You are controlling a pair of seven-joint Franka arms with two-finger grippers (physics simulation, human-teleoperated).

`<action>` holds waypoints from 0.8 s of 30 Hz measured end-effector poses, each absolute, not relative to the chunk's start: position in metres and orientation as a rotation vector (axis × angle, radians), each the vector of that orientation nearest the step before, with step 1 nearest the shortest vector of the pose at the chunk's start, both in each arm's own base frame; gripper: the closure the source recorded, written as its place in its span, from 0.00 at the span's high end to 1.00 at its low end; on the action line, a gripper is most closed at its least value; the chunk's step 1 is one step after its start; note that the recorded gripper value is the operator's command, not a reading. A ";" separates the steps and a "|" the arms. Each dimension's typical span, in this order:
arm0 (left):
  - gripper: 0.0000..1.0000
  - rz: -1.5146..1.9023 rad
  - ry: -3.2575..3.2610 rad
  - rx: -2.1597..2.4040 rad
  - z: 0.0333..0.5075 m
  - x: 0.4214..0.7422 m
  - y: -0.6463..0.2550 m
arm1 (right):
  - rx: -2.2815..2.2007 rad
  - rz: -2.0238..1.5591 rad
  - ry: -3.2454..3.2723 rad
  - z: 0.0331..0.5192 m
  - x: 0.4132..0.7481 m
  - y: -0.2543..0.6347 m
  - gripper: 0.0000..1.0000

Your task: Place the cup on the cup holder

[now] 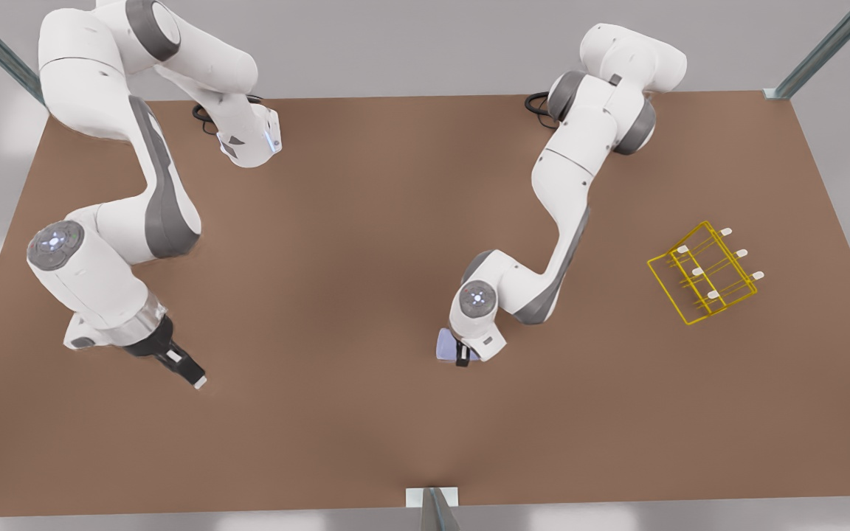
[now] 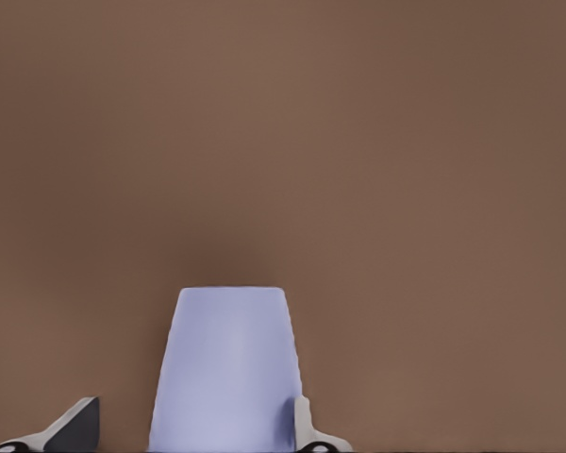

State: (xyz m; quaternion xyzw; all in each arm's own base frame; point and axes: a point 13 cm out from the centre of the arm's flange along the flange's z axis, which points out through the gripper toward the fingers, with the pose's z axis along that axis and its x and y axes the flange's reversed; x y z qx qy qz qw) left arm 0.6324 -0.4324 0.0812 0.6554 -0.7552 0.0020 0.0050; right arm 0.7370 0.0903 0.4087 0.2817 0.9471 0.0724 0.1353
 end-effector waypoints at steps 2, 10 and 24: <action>1.00 0.014 -2.365 2.052 0.079 0.633 -0.434 | 0.815 -0.017 2.801 0.443 0.684 0.035 1.00; 1.00 -0.002 -2.371 2.034 0.051 0.624 -0.439 | 0.688 -0.038 3.102 0.451 0.576 -0.008 1.00; 0.72 0.107 -2.385 2.028 0.132 0.649 -0.444 | 0.061 -0.156 3.170 0.401 0.648 0.046 1.00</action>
